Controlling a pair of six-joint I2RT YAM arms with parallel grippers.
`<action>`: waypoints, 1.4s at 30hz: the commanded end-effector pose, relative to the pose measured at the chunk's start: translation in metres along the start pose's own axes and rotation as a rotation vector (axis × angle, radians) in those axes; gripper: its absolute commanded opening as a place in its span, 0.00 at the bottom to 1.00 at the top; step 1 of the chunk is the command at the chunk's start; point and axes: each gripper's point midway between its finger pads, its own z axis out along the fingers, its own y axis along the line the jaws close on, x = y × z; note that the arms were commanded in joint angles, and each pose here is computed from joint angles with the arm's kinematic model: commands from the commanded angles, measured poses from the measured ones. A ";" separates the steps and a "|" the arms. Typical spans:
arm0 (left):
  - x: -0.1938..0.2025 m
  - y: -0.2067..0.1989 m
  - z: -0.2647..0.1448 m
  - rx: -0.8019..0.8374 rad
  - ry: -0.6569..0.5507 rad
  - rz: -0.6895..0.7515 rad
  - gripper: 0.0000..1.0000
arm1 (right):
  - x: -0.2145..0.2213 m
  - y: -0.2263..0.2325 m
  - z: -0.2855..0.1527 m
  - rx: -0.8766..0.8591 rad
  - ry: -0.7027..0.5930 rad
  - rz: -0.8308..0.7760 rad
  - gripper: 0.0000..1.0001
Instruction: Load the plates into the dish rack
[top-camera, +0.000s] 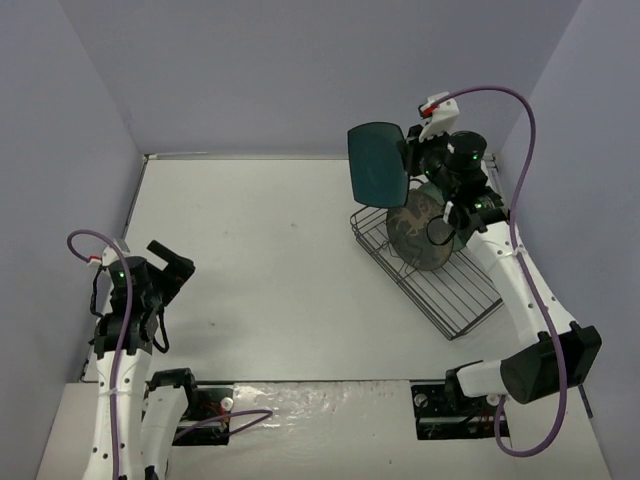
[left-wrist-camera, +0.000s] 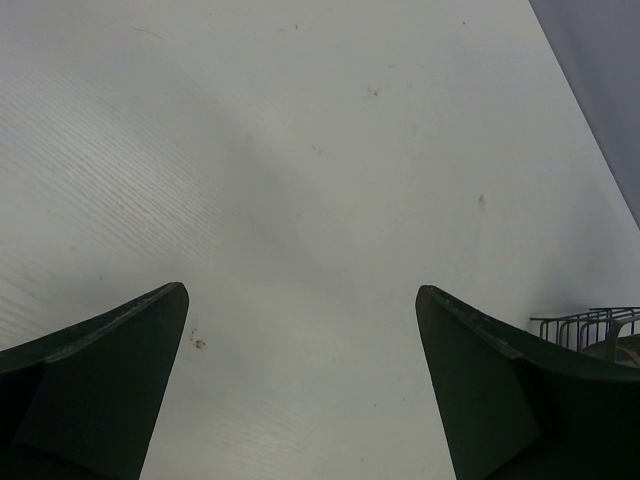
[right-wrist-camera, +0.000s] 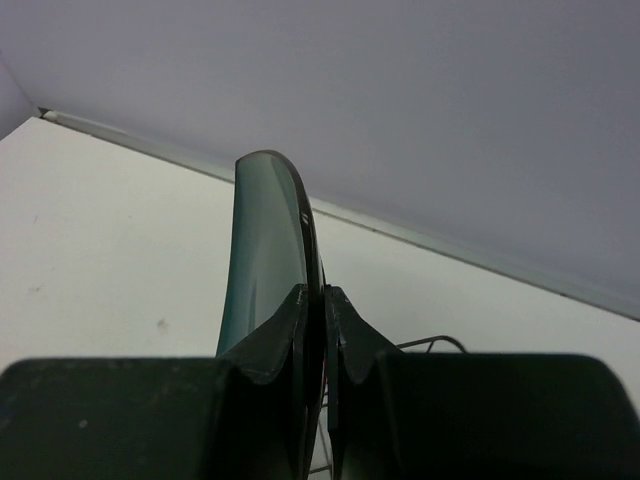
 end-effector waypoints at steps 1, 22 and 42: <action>-0.019 -0.010 0.006 0.023 -0.065 0.011 0.97 | -0.133 -0.002 -0.036 -0.030 -0.281 -0.205 0.00; -0.031 0.014 0.028 -0.151 -0.084 0.062 0.97 | -0.070 -0.046 -0.063 -0.026 0.255 -0.611 0.00; -0.052 0.023 0.051 -0.307 -0.058 0.171 0.97 | 0.030 -0.005 -0.051 -0.270 0.519 -0.574 0.00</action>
